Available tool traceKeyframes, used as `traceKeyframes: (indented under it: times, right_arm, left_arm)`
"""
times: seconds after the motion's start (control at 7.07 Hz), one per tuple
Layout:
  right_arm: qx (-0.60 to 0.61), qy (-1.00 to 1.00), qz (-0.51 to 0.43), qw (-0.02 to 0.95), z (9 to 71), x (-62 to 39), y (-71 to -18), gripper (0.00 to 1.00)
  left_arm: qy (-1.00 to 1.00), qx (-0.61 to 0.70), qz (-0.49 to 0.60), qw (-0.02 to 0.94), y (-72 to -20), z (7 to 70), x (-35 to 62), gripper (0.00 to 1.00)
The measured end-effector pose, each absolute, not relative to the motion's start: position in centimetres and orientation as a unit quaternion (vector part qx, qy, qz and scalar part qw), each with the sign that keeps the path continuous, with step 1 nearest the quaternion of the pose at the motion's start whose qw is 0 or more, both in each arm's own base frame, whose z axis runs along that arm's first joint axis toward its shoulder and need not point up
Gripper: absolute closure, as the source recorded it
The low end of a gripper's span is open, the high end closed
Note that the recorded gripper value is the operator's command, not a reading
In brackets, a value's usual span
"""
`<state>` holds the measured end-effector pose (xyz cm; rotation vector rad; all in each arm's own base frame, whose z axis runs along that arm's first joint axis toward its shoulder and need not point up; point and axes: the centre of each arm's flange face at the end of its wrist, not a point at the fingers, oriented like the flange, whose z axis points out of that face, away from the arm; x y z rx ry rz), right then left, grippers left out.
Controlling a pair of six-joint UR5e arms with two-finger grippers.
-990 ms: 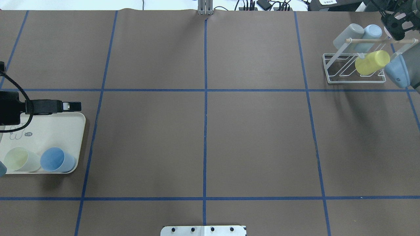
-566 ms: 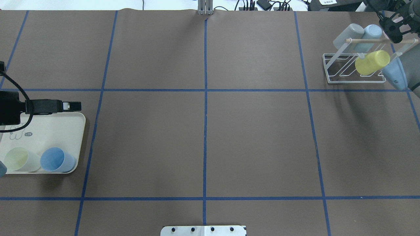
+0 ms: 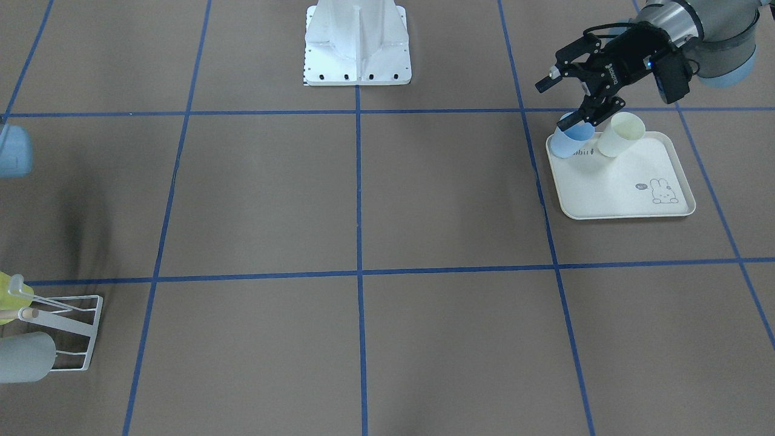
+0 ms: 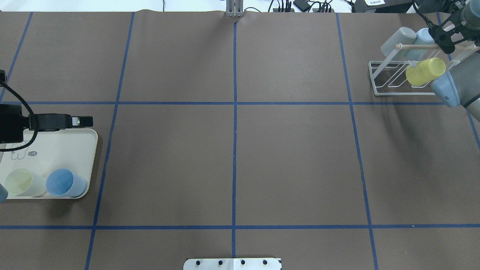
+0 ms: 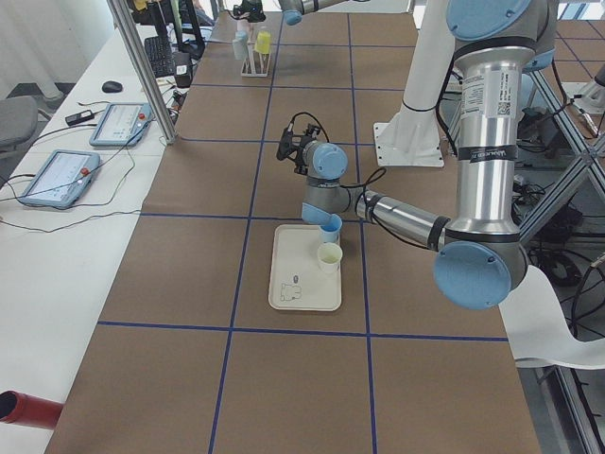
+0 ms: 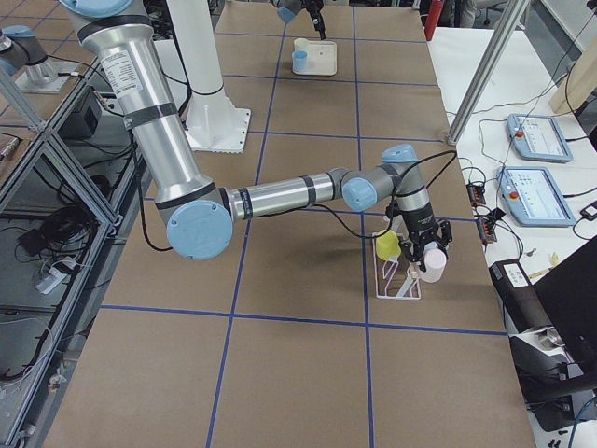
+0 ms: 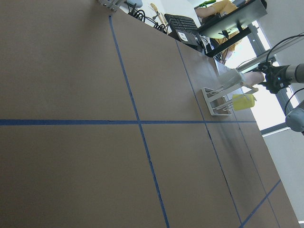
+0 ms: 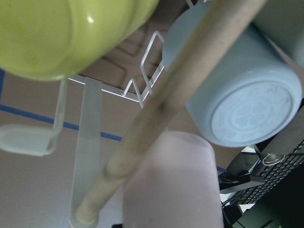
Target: Transfer IKEA cup to right arm and place on rack
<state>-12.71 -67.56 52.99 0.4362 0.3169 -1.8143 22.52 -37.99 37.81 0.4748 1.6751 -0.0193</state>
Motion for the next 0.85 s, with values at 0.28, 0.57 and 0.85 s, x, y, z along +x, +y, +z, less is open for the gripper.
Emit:
traceKeyframes:
  times: [0.28,0.57,0.85]
  right_arm:
    - [0.184,0.139,-0.779,0.583,53.06,-13.17,-67.5,0.49]
    - [0.181,0.145,-0.778,0.583,52.99,-13.55,-67.5,0.02]
    - [0.181,0.144,-0.773,0.591,53.07,-13.62,-67.5,0.01]
  left_arm:
    - [0.736,0.208,-0.009,0.644,-37.98,37.81,22.53,0.0]
    - [0.736,0.208,-0.008,0.644,-37.98,37.77,22.62,0.0]
    - [0.736,0.208,-0.008,0.644,-37.98,37.75,22.72,0.0]
